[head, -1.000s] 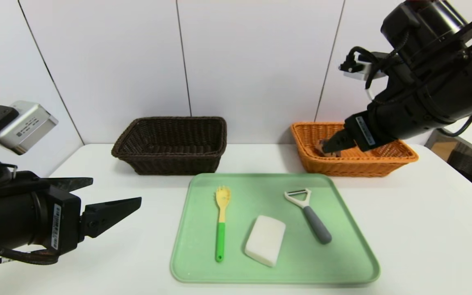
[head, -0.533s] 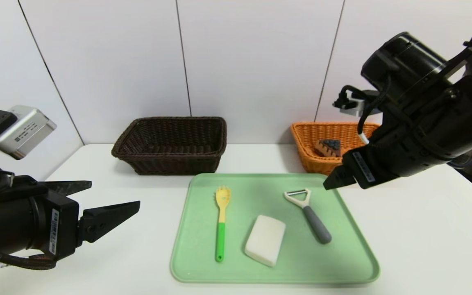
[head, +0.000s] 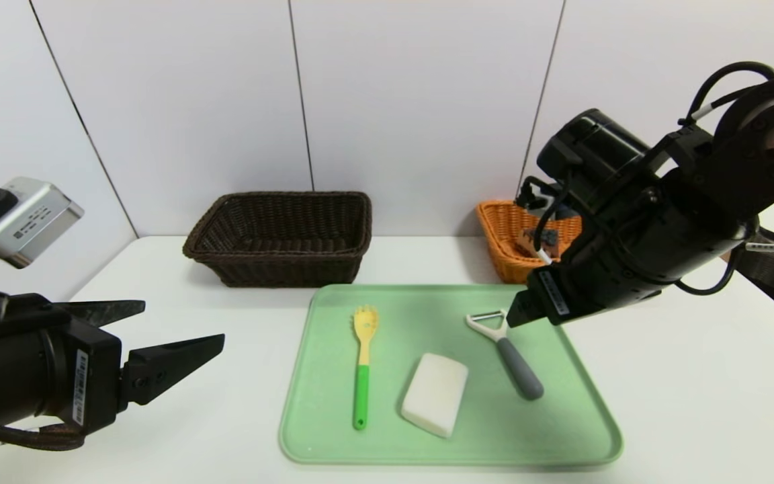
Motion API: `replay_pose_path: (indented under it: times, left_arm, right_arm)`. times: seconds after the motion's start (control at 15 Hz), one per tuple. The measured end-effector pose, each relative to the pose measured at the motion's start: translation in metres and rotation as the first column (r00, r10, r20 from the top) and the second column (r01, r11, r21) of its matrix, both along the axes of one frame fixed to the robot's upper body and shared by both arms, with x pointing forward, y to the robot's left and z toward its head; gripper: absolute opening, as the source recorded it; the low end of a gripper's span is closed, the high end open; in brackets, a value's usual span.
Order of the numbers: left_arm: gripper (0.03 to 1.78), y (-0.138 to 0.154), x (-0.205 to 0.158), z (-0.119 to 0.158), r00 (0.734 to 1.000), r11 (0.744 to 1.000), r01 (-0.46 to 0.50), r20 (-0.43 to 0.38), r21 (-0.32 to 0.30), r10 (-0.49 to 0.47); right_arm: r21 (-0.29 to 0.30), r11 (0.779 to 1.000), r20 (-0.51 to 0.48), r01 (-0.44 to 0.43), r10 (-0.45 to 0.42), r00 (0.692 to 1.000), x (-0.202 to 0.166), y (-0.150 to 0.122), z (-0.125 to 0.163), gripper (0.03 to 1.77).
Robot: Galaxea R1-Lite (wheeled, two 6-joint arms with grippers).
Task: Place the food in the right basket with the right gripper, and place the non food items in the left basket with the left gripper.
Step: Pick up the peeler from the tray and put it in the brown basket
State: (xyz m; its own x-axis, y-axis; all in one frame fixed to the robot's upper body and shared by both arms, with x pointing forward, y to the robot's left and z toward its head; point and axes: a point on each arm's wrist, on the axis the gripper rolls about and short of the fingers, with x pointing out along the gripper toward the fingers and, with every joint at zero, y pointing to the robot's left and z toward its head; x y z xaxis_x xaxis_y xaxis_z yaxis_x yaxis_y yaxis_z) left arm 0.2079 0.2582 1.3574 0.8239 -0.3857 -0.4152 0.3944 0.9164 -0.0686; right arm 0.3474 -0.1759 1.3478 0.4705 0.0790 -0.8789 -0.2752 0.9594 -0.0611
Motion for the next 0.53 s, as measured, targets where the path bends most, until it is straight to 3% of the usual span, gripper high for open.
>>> replay_pose_path:
  times: [0.53]
  left_arm:
    - [1.69, 0.0, 0.001, 0.0, 1.0, 1.0, 0.001, -0.001, 0.001, -0.001]
  right_arm:
    - [0.013, 1.0, -0.009, 0.017, -0.016, 1.0, 0.021, 0.016, -0.025, 1.7]
